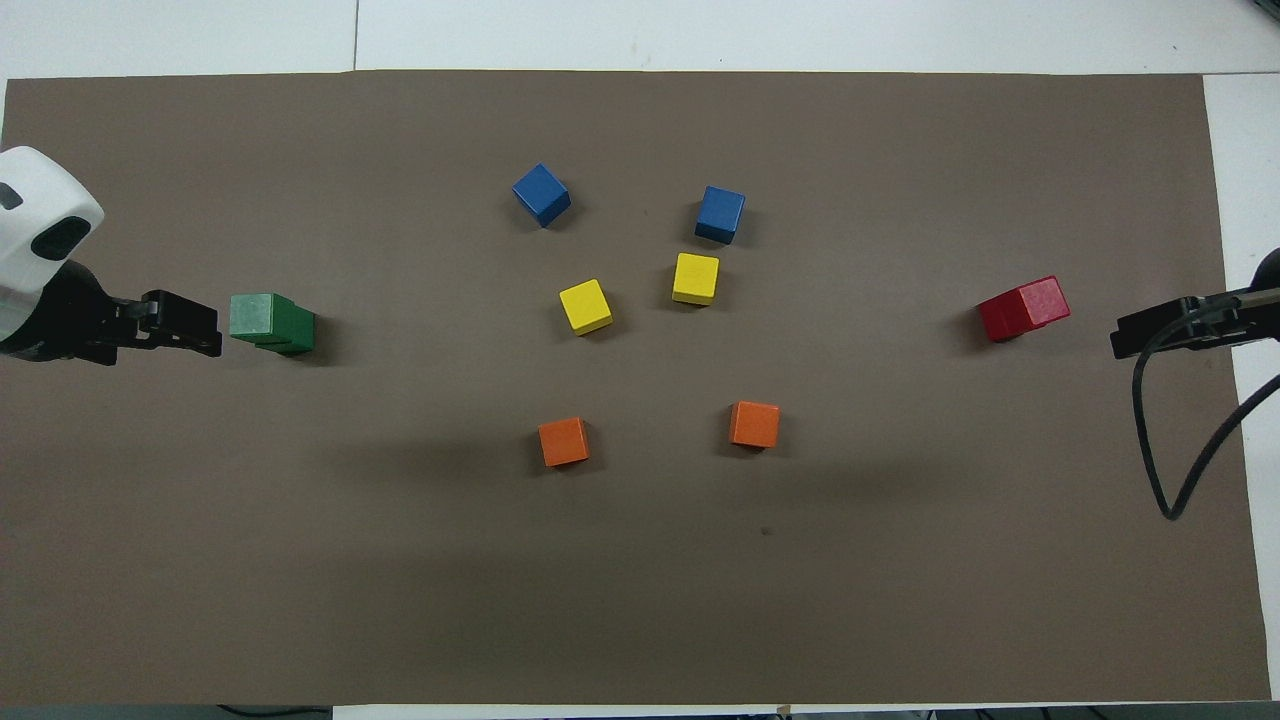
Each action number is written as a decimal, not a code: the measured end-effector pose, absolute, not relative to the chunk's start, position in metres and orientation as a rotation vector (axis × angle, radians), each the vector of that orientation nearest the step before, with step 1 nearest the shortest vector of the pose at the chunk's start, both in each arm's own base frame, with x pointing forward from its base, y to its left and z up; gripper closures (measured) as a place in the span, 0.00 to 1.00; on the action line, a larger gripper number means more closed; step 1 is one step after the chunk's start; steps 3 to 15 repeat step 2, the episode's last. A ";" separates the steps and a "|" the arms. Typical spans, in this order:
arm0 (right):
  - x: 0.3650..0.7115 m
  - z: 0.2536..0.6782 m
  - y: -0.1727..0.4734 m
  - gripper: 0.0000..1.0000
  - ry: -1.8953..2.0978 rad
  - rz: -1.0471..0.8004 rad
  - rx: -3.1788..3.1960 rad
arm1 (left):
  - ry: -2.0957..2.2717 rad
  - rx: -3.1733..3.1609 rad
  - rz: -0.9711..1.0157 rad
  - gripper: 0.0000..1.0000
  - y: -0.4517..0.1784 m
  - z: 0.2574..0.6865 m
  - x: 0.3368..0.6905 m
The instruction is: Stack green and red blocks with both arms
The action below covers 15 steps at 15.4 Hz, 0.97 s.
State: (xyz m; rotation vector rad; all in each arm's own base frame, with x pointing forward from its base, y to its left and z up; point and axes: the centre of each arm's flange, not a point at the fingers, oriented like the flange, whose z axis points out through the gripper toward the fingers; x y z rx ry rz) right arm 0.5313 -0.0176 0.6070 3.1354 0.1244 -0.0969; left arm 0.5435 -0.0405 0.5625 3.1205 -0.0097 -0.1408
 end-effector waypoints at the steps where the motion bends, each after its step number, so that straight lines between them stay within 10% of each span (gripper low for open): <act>1: 0.531 0.607 -0.018 0.00 0.124 -0.097 3.135 | -0.011 3.121 -0.141 0.00 -0.041 0.563 0.543; 15: 0.531 0.607 -0.018 0.00 0.124 -0.097 3.135 | -0.012 3.121 -0.141 0.00 -0.041 0.563 0.543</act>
